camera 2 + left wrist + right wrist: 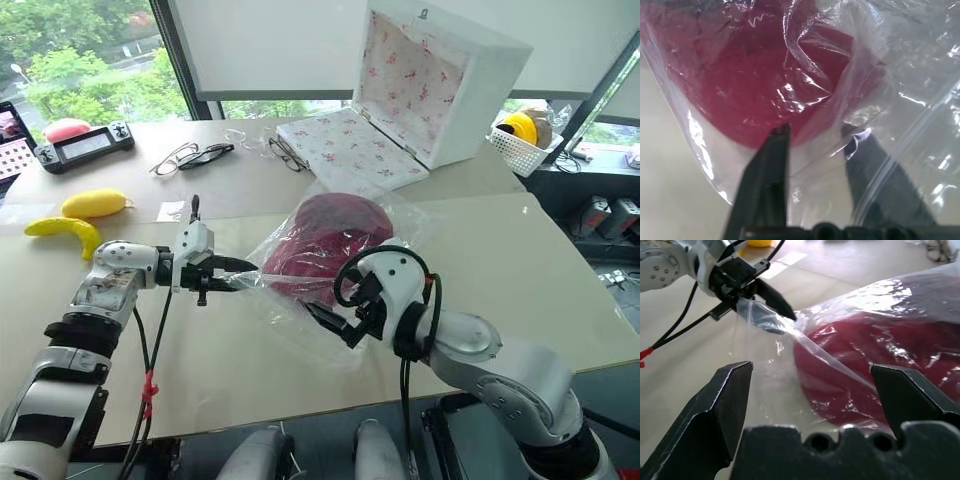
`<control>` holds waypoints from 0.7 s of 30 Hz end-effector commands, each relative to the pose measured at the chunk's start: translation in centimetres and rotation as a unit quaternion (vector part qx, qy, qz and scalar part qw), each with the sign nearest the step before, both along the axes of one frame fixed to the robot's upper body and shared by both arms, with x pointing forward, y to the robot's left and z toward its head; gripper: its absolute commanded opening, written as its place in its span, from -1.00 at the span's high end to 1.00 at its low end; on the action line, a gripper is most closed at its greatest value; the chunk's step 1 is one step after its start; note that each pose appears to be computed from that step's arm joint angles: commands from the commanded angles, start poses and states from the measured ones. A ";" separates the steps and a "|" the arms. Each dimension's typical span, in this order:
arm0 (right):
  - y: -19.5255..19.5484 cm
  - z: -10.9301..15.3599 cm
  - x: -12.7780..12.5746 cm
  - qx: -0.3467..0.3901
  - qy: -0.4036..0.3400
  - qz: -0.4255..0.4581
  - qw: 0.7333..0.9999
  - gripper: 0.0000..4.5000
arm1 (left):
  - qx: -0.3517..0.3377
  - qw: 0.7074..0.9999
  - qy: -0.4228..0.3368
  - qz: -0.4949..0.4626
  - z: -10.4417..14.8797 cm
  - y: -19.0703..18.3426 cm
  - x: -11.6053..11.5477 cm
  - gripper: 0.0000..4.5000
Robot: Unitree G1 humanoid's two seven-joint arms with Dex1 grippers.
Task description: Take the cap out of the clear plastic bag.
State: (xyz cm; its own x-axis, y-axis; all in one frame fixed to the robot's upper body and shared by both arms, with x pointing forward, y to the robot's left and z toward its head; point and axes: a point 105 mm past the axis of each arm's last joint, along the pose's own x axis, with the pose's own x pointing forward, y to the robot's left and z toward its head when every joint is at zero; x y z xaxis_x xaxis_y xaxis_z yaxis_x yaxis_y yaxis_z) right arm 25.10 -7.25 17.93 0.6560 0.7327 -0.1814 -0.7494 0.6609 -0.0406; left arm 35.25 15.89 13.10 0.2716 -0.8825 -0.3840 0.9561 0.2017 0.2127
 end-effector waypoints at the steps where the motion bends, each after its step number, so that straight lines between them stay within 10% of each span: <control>1: -0.1 1.3 -0.6 0.008 -0.028 0.000 1.000 -1.00 | 0.000 0.999 -0.020 -0.026 0.9 -1.0 0.0 0.97; 14: 0.9 6.7 -2.7 0.123 -0.048 0.093 0.987 -1.00 | -0.028 0.995 -0.023 -0.098 4.0 -7.2 0.1 0.97; 21: 1.8 5.1 -3.7 0.105 0.005 0.128 0.986 -1.00 | -0.065 0.992 -0.018 -0.105 6.5 -10.5 0.5 0.97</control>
State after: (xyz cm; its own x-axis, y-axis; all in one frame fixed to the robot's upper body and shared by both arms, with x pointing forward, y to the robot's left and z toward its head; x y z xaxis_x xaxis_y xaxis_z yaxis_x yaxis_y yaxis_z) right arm 22.16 -5.94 22.97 0.4843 0.8747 -0.0170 -0.8717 0.4841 0.0764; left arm 35.78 6.94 17.02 0.0996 -0.9494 -0.2980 0.9821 0.0458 0.1825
